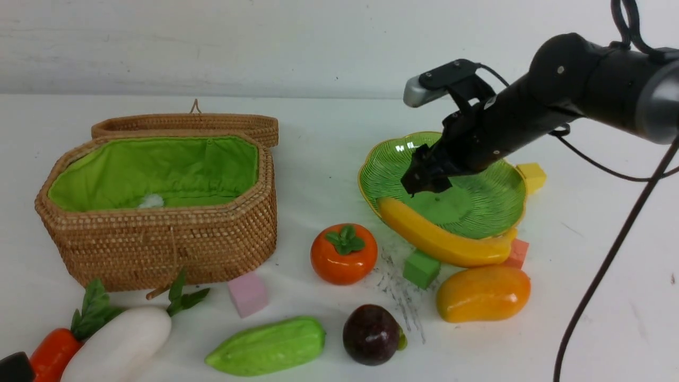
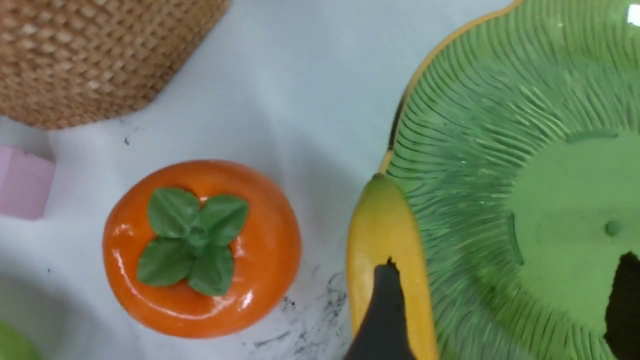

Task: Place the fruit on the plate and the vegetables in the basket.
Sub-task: Use the right arm to grab a banana and put it into the right plate

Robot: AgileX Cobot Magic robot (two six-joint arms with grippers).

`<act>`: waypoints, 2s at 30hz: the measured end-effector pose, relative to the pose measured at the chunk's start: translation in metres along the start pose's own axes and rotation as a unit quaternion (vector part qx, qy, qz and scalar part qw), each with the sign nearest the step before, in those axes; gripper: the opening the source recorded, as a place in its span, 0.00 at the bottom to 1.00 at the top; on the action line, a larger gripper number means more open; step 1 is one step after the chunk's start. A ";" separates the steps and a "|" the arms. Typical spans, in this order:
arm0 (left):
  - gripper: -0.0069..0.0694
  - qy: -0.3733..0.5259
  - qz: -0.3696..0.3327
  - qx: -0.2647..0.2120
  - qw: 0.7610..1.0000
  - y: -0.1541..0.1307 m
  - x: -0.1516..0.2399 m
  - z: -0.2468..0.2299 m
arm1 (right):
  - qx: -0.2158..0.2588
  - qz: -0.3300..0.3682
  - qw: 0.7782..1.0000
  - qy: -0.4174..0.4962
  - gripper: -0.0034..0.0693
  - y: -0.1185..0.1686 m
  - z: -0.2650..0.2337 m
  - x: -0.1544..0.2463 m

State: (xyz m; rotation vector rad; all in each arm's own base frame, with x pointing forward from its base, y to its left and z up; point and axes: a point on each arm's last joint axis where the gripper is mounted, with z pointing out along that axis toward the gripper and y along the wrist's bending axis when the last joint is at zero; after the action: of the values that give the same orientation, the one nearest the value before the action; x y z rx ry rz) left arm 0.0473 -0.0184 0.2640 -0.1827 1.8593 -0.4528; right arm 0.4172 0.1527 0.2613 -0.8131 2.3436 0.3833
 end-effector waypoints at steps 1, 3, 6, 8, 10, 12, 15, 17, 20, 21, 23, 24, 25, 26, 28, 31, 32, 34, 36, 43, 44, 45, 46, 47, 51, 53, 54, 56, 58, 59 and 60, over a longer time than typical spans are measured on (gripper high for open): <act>0.40 0.000 0.000 0.000 1.000 0.000 0.000 0.000 | -0.006 0.003 1.000 0.006 0.80 0.000 0.000 0.001; 0.40 0.000 0.000 0.000 1.000 0.000 0.000 0.000 | -0.024 0.008 0.999 0.026 0.80 0.002 -0.001 0.005; 0.40 0.000 0.000 0.000 1.000 0.000 0.000 0.000 | -0.052 0.006 0.997 0.057 0.80 0.007 -0.001 0.011; 0.40 0.000 0.000 0.000 1.000 0.000 0.000 0.000 | -0.059 -0.002 0.996 0.063 0.80 0.008 0.000 0.013; 0.40 0.000 0.000 0.000 1.000 0.000 0.000 0.000 | -0.060 -0.011 0.996 0.066 0.80 0.007 0.004 0.014; 0.40 0.000 0.000 0.000 1.000 0.000 0.000 0.000 | -0.061 -0.018 0.996 0.069 0.80 0.006 0.010 0.016; 0.40 0.000 0.000 0.000 1.000 0.000 0.000 0.000 | -0.064 -0.022 0.995 0.078 0.80 0.003 0.021 0.021; 0.40 0.000 0.000 0.000 1.000 0.000 0.000 0.000 | -0.065 -0.021 0.994 0.084 0.80 0.002 0.029 0.025; 0.40 0.000 0.000 0.000 1.000 0.000 0.000 0.000 | -0.069 -0.020 0.993 0.096 0.77 0.000 0.040 0.031; 0.40 0.000 0.000 0.000 1.000 0.000 0.000 0.000 | -0.071 -0.020 0.992 0.098 0.75 -0.001 0.041 0.032; 0.40 0.000 0.000 0.000 1.000 0.000 0.000 0.000 | -0.076 -0.025 0.991 0.105 0.64 0.000 0.043 0.034; 0.40 0.000 0.000 0.000 1.000 0.000 0.000 0.000 | -0.081 -0.032 0.990 0.109 0.55 0.000 0.042 0.035; 0.40 0.000 0.000 0.000 1.000 0.000 0.000 0.000 | -0.085 -0.036 0.989 0.113 0.46 0.000 0.042 0.036; 0.40 0.000 0.000 0.000 1.000 0.000 0.000 0.000 | -0.087 -0.038 0.989 0.114 0.46 0.001 0.041 0.036; 0.40 0.000 0.000 0.000 1.000 0.000 0.000 0.000 | -0.090 -0.041 0.988 0.117 0.47 0.001 0.039 0.035; 0.40 0.000 0.000 0.000 1.000 0.000 0.000 0.000 | -0.085 -0.052 0.989 0.110 0.47 -0.003 0.026 0.027; 0.40 0.000 0.000 0.000 1.000 0.000 0.000 0.000 | -0.085 -0.053 0.989 0.108 0.47 -0.003 0.025 0.026; 0.40 0.000 0.000 0.000 1.000 0.000 0.000 0.000 | -0.069 -0.063 0.992 0.090 0.47 -0.011 0.010 0.013; 0.40 0.000 0.000 0.000 1.000 0.000 0.000 0.000 | -0.059 -0.066 0.993 0.076 0.47 -0.016 0.003 0.005; 0.40 0.000 0.000 0.000 1.000 0.000 0.000 0.000 | 0.016 -0.027 0.999 -0.007 0.47 -0.042 0.010 -0.011; 0.40 0.000 0.000 0.000 1.000 0.000 0.000 0.000 | 0.021 -0.020 1.000 -0.010 0.47 -0.044 0.013 -0.010; 0.40 0.000 0.000 0.000 1.000 0.000 0.000 0.000 | 0.028 0.000 0.999 -0.016 0.47 -0.047 0.020 -0.009; 0.40 0.000 0.000 0.000 1.000 0.000 0.000 0.000 | 0.034 0.021 0.999 -0.021 0.47 -0.050 0.025 -0.008; 0.40 0.000 0.000 0.000 1.000 0.000 0.000 0.000 | 0.034 0.021 0.999 -0.021 0.47 -0.050 0.025 -0.008; 0.40 0.000 0.000 0.000 1.000 0.000 0.000 0.000 | 0.046 0.095 0.994 -0.037 0.54 -0.056 0.034 -0.007; 0.40 0.000 0.000 0.000 1.000 0.000 0.000 0.000 | 0.041 0.141 0.988 -0.043 0.66 -0.058 0.032 -0.007; 0.40 0.000 0.000 0.000 1.000 0.000 0.000 0.000 | 0.040 0.145 0.988 -0.043 0.66 -0.058 0.031 -0.007; 0.40 0.000 0.000 0.000 1.000 0.000 0.000 0.000 | 0.032 0.193 0.980 -0.034 0.84 -0.064 0.023 -0.004; 0.40 0.000 0.000 0.000 1.000 0.000 0.000 0.000 | 0.027 0.205 0.978 -0.020 0.93 -0.070 0.012 0.000; 0.40 0.000 0.000 0.000 1.000 0.000 0.000 0.000 | 0.023 0.207 0.978 -0.011 0.96 -0.073 0.003 0.002; 0.40 0.000 0.000 0.000 1.000 0.000 0.000 0.000 | 0.017 0.205 0.979 0.000 0.97 -0.074 -0.007 0.003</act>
State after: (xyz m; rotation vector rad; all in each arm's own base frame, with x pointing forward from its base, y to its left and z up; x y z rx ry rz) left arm 0.0473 -0.0184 0.2640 -0.1827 1.8593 -0.4528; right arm 0.4589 0.0912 0.2597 -0.3051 2.5060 0.5113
